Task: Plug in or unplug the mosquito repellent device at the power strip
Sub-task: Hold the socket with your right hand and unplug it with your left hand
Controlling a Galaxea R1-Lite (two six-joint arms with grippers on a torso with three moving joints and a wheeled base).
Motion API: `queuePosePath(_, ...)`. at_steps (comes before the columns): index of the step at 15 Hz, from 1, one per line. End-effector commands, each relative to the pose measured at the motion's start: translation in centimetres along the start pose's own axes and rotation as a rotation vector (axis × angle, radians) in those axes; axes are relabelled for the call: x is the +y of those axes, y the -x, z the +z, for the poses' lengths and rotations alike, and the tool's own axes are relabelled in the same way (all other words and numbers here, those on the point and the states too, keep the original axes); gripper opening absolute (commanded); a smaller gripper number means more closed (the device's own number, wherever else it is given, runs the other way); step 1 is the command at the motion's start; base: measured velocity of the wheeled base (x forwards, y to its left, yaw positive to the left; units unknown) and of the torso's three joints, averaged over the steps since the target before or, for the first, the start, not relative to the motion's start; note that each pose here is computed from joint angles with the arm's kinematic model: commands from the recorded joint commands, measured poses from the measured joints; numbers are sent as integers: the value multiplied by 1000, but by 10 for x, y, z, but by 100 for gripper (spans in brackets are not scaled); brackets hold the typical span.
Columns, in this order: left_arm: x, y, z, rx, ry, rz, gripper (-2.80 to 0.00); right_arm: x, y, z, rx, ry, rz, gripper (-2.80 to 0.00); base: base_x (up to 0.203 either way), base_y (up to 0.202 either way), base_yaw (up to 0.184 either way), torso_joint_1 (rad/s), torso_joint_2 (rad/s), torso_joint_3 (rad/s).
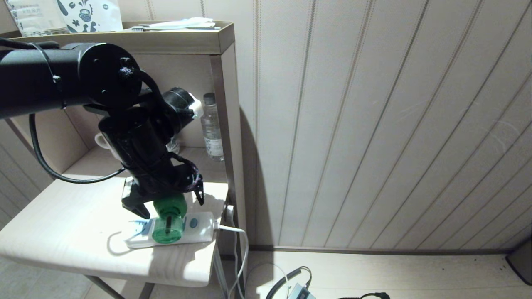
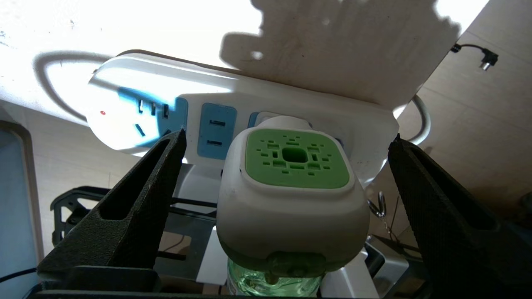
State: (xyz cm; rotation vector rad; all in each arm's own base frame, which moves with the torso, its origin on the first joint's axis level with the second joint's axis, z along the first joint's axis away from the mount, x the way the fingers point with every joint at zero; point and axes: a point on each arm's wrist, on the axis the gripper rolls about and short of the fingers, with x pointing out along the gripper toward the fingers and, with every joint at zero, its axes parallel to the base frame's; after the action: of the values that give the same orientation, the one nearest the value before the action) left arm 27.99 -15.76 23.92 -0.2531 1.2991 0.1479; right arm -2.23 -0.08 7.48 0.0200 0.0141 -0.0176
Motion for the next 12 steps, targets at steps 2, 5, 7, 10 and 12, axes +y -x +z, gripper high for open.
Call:
queuePosePath(2, -1, -3, 1, 13, 5, 11, 0, 0, 0, 0, 0, 0, 1, -280, 0, 0, 0, 0, 0, 0)
queuePosePath(5, -2, -5, 2, 7, 11, 6, -280, 0, 0, 0, 0, 0, 1, -280, 0, 0, 0, 0, 0, 0)
queuePosePath(7, -2, -7, 3, 9, 9, 13, -280, 0, 0, 0, 0, 0, 1, -280, 0, 0, 0, 0, 0, 0)
queuePosePath(10, -3, -8, 3, 7, 7, 15, -280, 0, 0, 0, 0, 0, 1, -280, 0, 0, 0, 0, 0, 0)
queuePosePath(12, -3, -9, 4, 7, 9, 17, -280, 0, 0, 0, 0, -1, 1, -280, 0, 0, 0, 0, 0, 0)
